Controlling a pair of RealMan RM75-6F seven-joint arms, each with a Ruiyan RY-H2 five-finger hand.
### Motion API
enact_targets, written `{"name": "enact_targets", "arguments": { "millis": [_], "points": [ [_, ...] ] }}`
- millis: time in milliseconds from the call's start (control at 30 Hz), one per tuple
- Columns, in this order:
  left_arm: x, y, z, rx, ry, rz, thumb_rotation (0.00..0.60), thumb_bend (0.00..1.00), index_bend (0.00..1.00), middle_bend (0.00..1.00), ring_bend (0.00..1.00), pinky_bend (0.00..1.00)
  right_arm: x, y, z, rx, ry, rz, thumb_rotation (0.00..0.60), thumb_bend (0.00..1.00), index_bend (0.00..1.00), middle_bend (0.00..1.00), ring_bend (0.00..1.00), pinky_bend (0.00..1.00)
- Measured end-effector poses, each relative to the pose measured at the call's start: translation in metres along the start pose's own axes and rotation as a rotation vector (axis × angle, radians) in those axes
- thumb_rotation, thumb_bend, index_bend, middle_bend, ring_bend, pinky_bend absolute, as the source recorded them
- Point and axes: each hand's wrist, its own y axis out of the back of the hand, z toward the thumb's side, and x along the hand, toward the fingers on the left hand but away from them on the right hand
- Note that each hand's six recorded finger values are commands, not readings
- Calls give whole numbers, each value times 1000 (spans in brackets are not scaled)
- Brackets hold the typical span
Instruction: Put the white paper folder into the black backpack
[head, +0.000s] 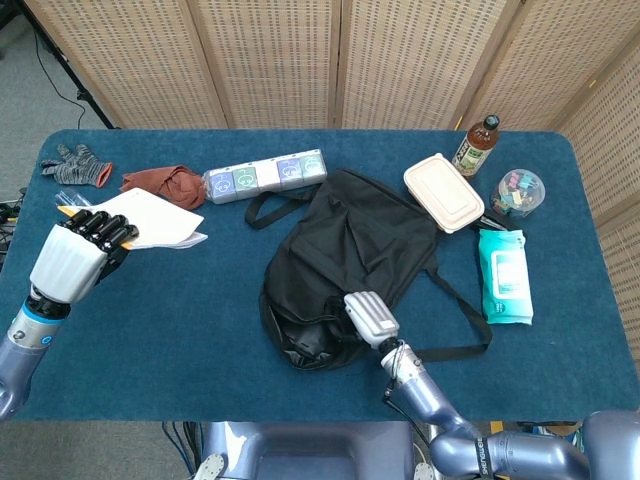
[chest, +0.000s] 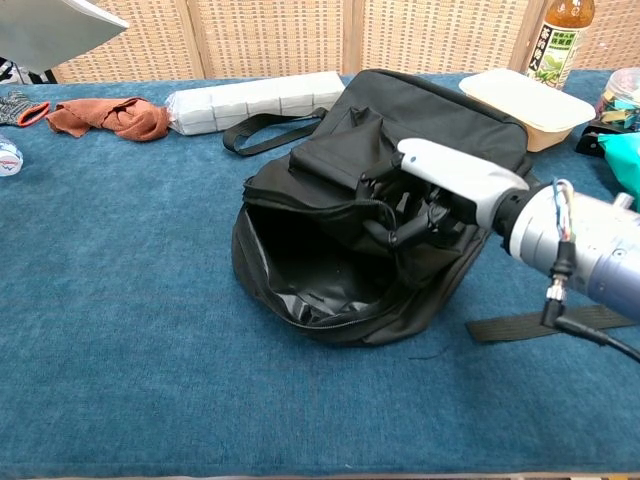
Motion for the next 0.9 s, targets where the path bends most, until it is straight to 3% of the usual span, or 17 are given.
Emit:
{"name": "enact_targets", "arguments": {
  "millis": [433,900],
  "points": [
    [6,9,25,-79,-77,80,600,491,748,614,559,660,-10,47,-18,-4,-40,-96,600,544,569,625,474,525],
    [17,7,95,-267,-300,196,600,483,751,614,559,660,-19,100,-34,-44,-107,-129,600,543,571,631,475,518]
  ]
}}
